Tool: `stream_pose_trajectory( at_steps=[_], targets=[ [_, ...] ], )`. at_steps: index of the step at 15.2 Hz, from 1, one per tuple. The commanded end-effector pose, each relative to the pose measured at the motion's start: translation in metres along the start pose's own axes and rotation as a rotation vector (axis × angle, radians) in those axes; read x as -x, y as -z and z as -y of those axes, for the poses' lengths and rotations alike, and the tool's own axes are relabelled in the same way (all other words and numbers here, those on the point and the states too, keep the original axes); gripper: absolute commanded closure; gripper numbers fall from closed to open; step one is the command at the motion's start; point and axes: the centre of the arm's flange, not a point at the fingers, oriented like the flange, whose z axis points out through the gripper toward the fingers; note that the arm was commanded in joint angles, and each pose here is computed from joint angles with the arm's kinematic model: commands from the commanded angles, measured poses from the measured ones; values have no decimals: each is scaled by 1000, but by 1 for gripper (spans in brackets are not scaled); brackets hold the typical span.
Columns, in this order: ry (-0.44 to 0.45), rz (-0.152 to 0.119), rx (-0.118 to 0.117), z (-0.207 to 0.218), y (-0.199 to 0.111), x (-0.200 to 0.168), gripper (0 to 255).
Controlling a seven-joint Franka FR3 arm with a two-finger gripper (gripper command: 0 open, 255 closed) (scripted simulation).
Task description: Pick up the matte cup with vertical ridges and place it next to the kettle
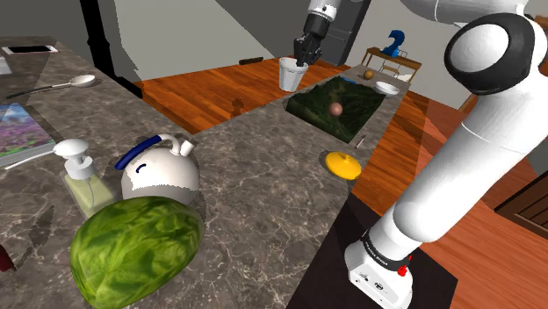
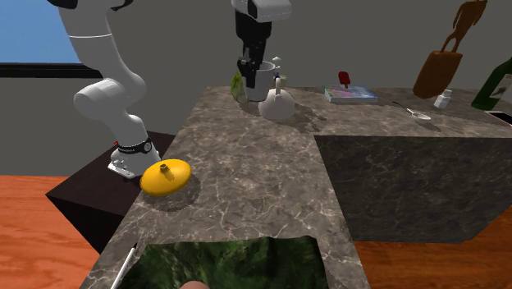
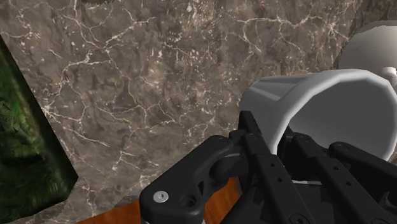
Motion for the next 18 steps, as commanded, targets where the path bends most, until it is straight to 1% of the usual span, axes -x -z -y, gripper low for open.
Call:
stream_pose_trajectory(
  at_steps=[1, 18],
  targets=[
    [0, 0, 0, 23, -9, 16, 255],
    [0, 0, 0, 209, -69, 125, 255]
  ],
)
